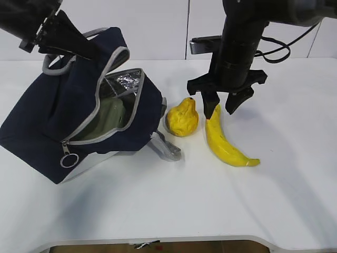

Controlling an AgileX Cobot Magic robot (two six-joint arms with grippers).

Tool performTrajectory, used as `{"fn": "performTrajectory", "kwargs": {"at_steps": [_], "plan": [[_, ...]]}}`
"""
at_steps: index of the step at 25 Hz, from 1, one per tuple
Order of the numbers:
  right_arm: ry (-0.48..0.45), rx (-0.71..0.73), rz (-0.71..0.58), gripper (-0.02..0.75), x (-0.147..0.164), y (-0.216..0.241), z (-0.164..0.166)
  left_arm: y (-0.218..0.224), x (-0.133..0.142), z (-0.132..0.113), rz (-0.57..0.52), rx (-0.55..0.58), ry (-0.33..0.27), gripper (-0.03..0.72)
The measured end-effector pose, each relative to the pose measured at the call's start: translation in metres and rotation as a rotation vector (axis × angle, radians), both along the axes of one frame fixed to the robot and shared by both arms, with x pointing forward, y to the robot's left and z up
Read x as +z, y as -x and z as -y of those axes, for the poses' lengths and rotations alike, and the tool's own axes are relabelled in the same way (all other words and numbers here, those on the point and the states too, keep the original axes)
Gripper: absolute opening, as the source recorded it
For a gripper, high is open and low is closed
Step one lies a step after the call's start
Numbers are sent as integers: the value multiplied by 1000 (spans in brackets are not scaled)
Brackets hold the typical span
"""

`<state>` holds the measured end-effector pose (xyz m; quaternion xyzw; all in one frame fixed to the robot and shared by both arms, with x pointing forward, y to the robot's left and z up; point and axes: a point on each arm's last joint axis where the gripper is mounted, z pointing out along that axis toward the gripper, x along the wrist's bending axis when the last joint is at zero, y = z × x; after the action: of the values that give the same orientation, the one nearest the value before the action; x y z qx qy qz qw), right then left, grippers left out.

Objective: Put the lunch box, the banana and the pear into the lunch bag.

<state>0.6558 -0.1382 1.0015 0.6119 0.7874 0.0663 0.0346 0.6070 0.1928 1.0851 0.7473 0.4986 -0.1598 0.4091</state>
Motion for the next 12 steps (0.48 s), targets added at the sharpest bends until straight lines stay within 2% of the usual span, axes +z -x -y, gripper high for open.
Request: {"fn": "performTrajectory", "kwargs": {"at_steps": [12], "plan": [[22,-7,-60,442,-34,-7,-3,0,0,0,-1,1,0,8]]}}
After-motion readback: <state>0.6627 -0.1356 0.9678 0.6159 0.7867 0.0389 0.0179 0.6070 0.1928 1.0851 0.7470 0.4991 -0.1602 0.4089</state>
